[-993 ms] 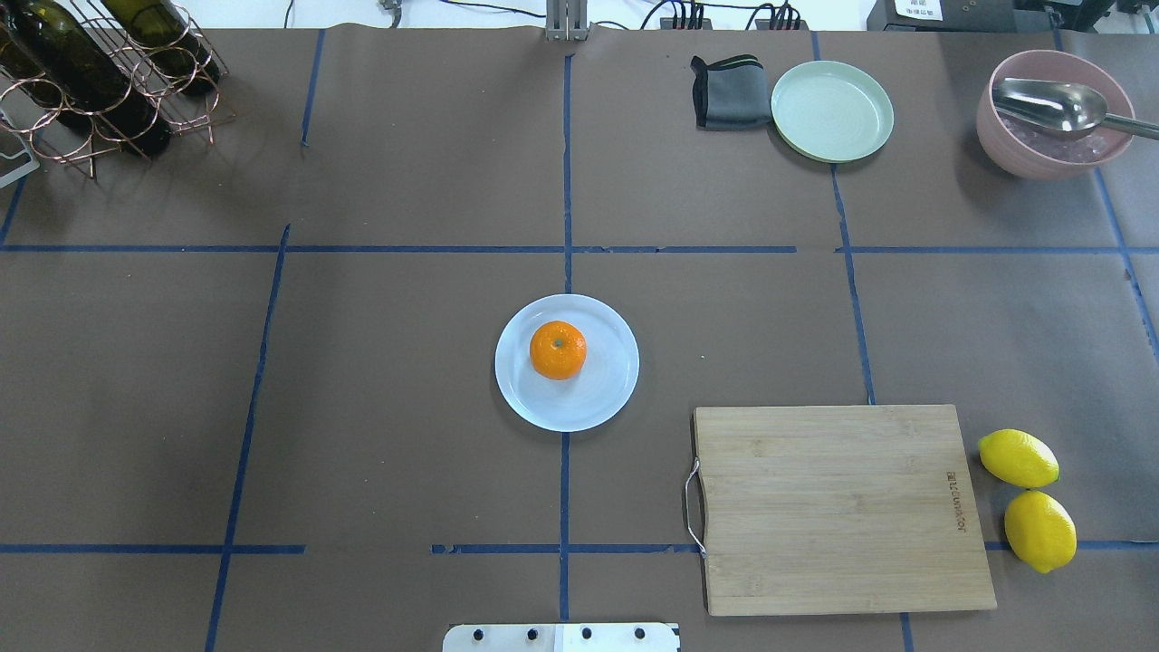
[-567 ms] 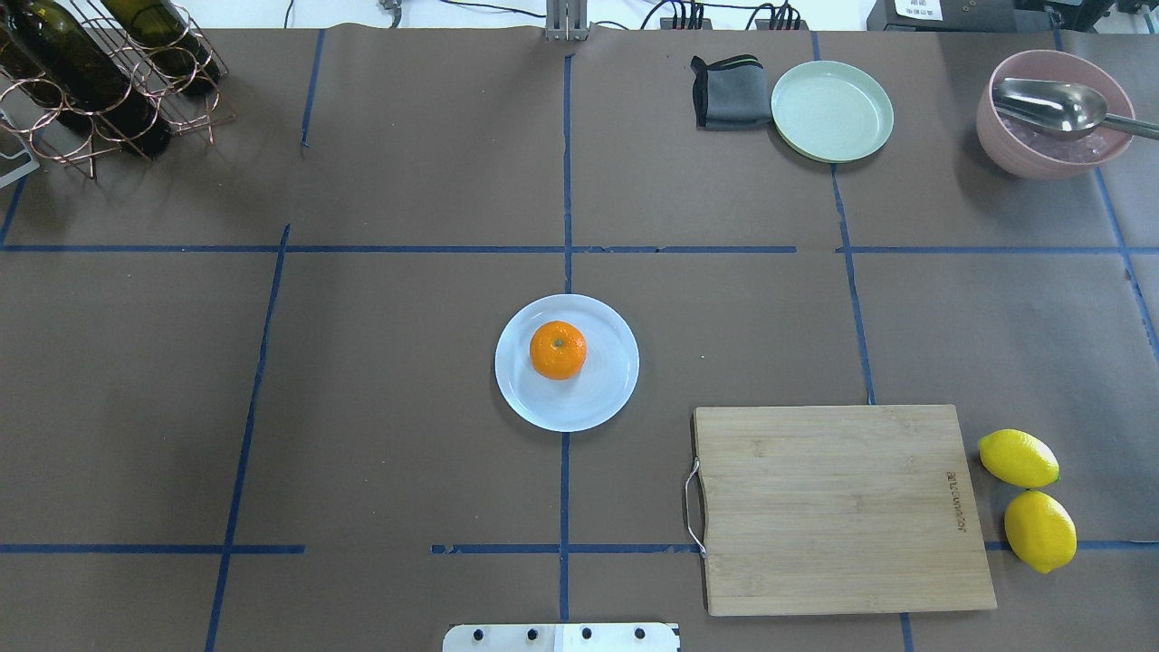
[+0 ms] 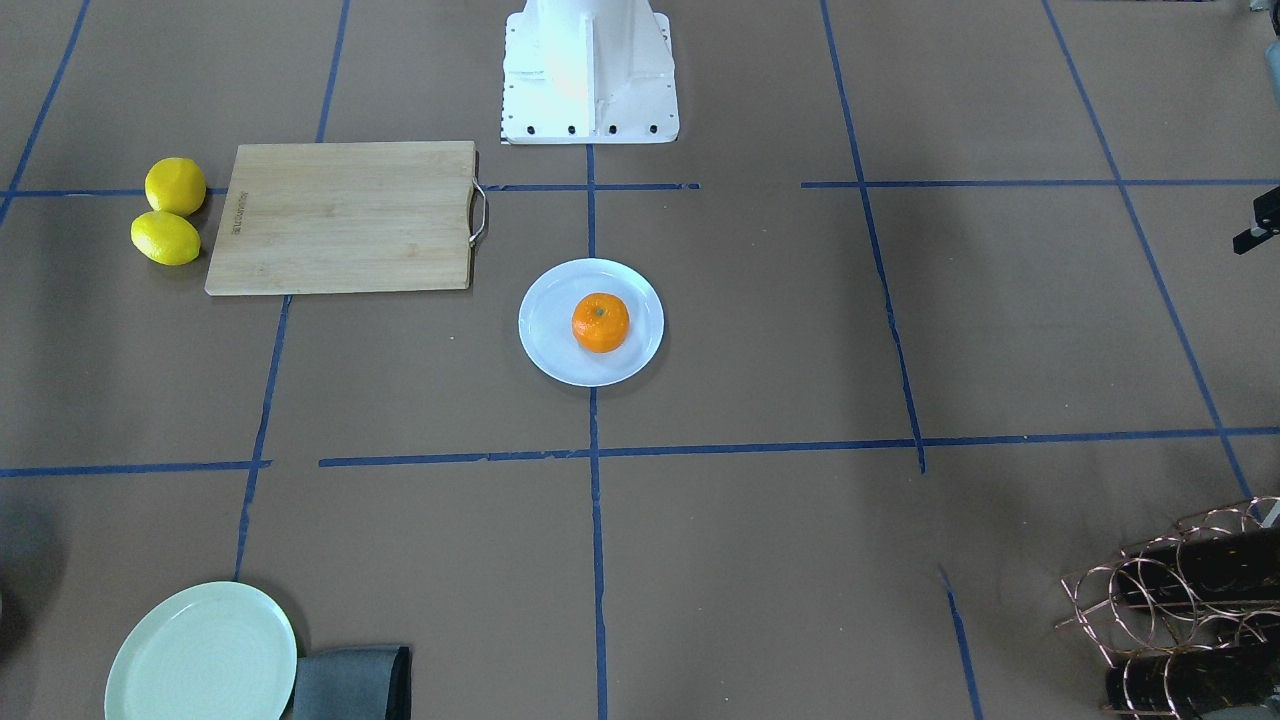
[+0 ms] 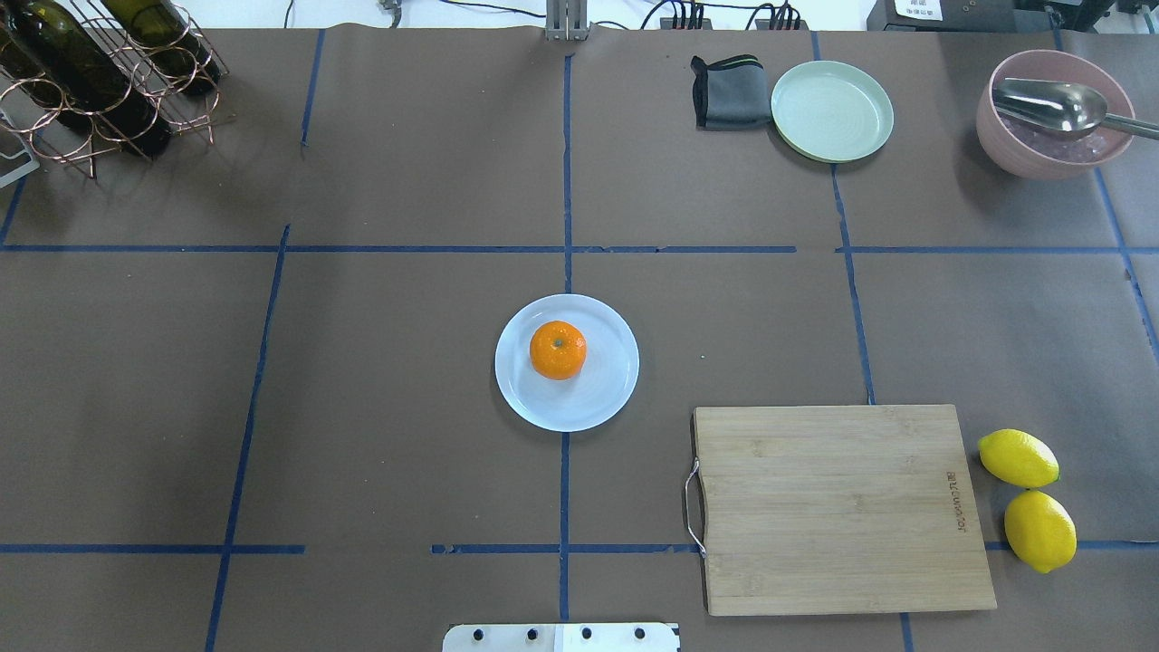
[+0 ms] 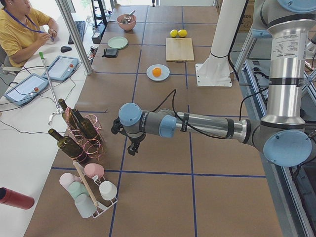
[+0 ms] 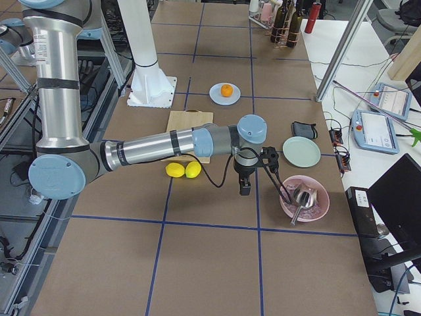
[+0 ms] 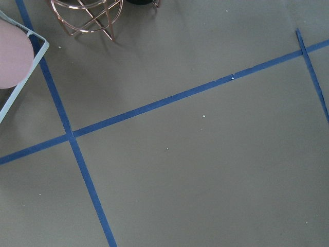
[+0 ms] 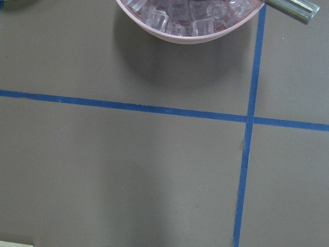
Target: Pick orange to plate
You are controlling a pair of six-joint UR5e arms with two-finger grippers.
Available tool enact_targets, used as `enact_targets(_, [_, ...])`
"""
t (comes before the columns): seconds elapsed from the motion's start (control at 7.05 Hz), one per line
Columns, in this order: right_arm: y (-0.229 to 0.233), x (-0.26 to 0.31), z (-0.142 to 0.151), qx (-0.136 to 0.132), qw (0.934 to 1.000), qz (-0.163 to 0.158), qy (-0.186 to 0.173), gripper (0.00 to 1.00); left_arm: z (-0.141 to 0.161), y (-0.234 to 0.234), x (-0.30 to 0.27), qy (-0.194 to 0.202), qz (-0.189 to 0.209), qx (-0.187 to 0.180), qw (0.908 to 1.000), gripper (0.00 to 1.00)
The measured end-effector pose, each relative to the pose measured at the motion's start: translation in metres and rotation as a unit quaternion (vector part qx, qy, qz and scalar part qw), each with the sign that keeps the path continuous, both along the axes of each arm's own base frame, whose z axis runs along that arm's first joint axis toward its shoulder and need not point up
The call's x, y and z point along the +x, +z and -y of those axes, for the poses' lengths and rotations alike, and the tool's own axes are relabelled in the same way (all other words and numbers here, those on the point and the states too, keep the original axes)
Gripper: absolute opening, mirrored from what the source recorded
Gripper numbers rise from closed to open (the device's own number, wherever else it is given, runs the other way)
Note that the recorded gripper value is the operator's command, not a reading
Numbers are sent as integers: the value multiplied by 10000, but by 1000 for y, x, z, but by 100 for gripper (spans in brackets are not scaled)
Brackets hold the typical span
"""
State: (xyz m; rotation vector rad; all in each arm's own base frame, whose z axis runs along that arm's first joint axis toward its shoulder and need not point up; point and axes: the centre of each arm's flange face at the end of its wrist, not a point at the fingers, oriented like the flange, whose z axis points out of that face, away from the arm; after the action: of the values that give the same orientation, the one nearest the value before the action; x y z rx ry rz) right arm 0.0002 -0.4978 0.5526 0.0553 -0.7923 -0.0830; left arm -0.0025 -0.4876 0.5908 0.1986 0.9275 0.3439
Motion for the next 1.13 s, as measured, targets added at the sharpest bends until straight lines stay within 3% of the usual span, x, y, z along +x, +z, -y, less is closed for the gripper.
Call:
enact_targets(0.28, [9, -1, -1, -92, 10000, -12, -12, 100, -3, -4, -7, -67, -16, 132, 9999, 100])
enact_targets(0.71, [19, -5, 2, -186, 9998, -34, -44, 100, -5, -4, -19, -185, 35, -100, 9998, 100])
enact_targets(1.13, [14, -6, 5, -140, 9999, -20, -56, 100, -6, 4, -34, -336, 562, -318, 9973, 100])
